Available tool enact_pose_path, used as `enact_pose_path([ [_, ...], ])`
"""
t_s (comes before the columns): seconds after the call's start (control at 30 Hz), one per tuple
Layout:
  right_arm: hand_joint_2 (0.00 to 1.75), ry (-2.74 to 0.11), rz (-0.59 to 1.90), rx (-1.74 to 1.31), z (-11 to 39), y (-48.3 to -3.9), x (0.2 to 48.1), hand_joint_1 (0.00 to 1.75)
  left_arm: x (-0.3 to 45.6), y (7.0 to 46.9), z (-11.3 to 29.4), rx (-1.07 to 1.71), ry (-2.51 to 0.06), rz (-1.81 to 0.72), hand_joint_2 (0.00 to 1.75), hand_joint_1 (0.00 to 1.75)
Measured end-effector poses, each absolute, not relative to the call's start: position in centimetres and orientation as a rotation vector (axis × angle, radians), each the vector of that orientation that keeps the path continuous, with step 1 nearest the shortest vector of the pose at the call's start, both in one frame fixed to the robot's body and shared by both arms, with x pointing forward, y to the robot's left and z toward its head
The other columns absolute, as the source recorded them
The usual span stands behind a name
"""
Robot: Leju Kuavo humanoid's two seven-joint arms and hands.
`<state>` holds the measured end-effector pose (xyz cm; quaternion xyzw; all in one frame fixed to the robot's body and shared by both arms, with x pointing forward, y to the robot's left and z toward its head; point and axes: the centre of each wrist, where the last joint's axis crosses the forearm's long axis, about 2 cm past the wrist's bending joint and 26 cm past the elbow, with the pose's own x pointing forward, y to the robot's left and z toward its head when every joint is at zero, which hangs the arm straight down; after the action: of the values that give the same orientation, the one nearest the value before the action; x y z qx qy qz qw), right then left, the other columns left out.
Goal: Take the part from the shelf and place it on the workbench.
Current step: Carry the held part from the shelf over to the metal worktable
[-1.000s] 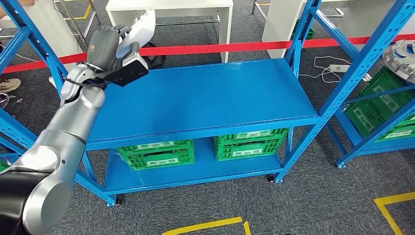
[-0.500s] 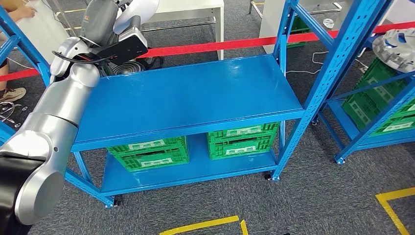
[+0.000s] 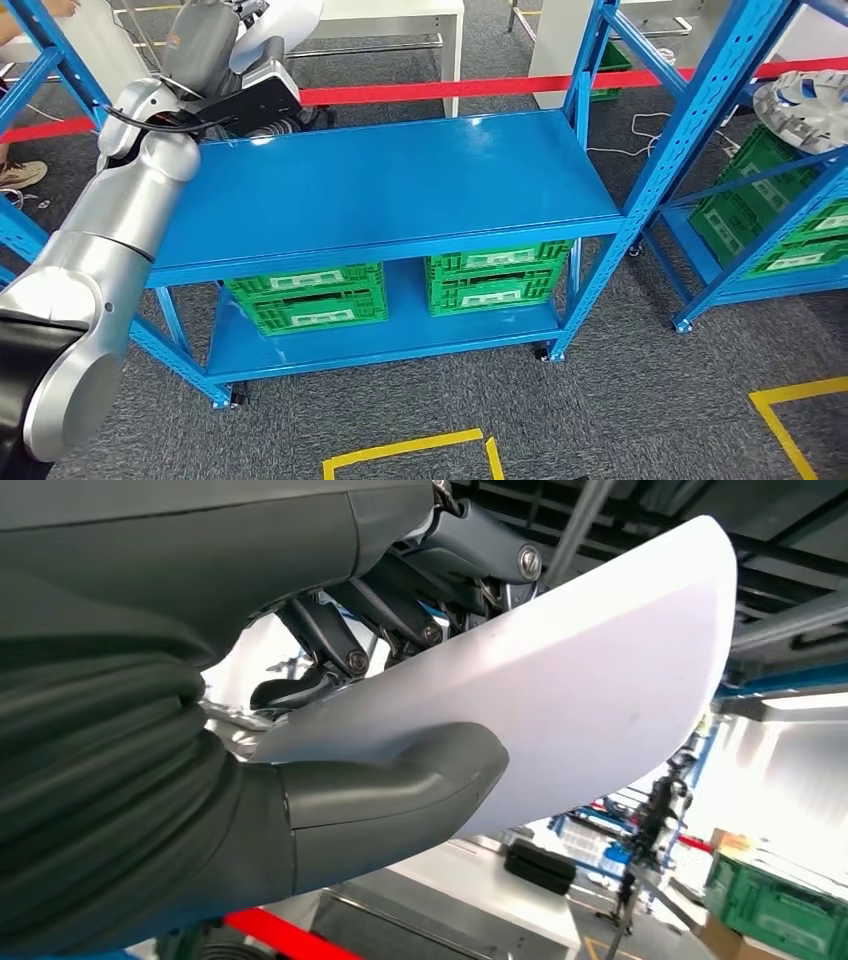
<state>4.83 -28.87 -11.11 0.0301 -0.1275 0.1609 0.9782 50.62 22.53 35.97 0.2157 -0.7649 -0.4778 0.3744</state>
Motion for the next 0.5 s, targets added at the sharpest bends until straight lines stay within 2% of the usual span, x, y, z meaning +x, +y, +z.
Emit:
enact_pose_path([
  [0.5, 0.0, -0.248, 0.294, 0.06, -11.1, -28.7, 4.9, 0.0, 50.5, 22.3, 34.2, 0.541, -1.924, -1.231, 1.75, 1.75],
])
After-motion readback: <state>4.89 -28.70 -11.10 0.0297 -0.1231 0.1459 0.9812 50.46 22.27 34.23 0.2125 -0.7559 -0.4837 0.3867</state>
